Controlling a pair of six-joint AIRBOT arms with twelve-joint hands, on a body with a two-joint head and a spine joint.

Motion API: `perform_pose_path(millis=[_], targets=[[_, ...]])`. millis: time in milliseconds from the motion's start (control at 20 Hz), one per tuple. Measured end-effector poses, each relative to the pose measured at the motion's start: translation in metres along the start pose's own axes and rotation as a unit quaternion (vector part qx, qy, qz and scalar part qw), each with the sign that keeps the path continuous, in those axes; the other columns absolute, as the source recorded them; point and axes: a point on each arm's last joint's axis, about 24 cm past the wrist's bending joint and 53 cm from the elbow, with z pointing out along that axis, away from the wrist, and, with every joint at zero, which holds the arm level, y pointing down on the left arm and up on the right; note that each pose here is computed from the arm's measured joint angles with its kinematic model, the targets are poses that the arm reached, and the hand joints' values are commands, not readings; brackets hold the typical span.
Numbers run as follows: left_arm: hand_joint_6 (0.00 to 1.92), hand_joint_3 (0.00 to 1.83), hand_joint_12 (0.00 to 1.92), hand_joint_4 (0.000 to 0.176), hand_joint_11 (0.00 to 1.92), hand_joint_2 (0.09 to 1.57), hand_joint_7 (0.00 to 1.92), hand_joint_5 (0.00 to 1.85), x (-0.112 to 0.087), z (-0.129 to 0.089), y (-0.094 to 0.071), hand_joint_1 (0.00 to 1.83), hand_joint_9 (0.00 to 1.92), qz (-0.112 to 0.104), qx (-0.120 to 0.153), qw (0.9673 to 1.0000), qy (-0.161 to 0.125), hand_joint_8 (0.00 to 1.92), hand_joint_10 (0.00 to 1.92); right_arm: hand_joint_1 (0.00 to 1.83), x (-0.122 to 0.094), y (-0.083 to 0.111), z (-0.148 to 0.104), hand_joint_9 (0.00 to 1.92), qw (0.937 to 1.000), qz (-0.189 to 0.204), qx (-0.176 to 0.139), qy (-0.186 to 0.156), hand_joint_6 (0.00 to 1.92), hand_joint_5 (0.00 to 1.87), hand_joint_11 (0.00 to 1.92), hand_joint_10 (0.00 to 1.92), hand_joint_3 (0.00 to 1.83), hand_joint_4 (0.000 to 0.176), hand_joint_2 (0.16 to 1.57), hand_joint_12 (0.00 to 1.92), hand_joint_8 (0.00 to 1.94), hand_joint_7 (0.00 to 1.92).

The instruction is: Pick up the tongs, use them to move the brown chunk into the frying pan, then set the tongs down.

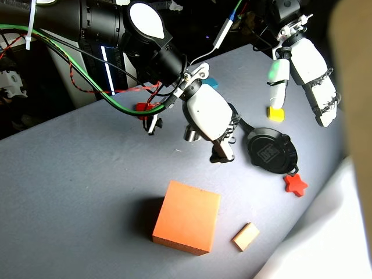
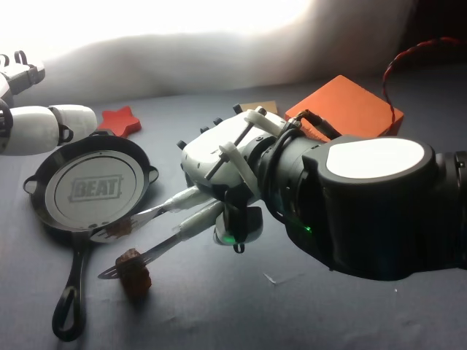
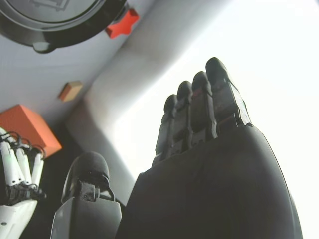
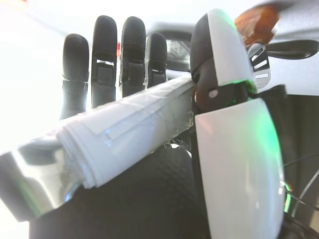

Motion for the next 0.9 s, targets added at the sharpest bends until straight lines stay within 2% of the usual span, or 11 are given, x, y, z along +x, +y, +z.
perform_pose_path(millis=[200,250,600,700,750,900], targets=[[0.0,0.0,0.34,0.0,0.0,1.2,0.1,0.06,0.0003,0.0017,0.0008,0.0,0.07,0.0,-0.001,1.0,0.0,0.0,0.01,1.07,0.0024,-0.0101,0.0046,0.68,1.0,0.0,0.008,0.002,0.22,0.72,0.29,0.44,0.0,0.0,1.17,1.45,0.0,0.88],[0.0,0.0,0.31,0.0,0.0,1.2,0.08,0.04,0.0004,0.0017,0.0007,0.0,0.06,0.0,-0.001,1.0,0.0,0.0,0.0,1.08,0.0019,-0.0112,0.0044,0.68,1.0,-0.001,0.008,0.002,0.22,0.72,0.29,0.44,0.0,0.0,1.16,1.45,0.01,0.89],[0.01,0.0,0.34,0.0,0.0,1.21,0.1,0.06,0.0005,0.0017,0.0006,0.0,0.07,0.001,-0.001,1.0,0.0,0.0,0.0,1.06,0.0027,-0.003,0.0036,0.66,0.9997,-0.018,-0.016,0.008,0.22,0.72,0.26,0.44,0.0,0.0,1.17,1.47,0.0,0.87],[0.01,0.0,0.33,0.0,0.0,1.21,0.1,0.06,0.0004,0.0017,0.0007,0.0,0.07,0.001,-0.001,1.0,0.0,0.0,0.0,1.06,0.0019,-0.0032,0.0034,0.66,0.9996,-0.02,-0.019,0.008,0.22,0.72,0.26,0.44,0.0,0.0,1.17,1.48,0.0,0.87],[0.01,0.0,0.27,0.0,0.0,1.2,0.08,0.04,0.0004,0.0017,0.0006,0.0,0.06,0.001,-0.001,1.0,0.0,0.0,0.0,1.08,0.0012,-0.0038,0.004,0.67,0.9996,-0.02,-0.019,0.007,0.22,0.72,0.28,0.45,0.0,0.0,1.16,1.46,0.0,0.88],[0.01,0.0,0.32,0.0,0.0,1.21,0.1,0.05,0.0001,0.0017,0.0001,0.0,0.07,0.002,0.0,1.0,-0.001,0.01,0.01,1.07,0.0009,-0.0039,0.0043,0.67,0.9996,-0.02,-0.02,0.007,0.22,0.72,0.28,0.45,0.0,0.0,1.17,1.45,0.0,0.88]])
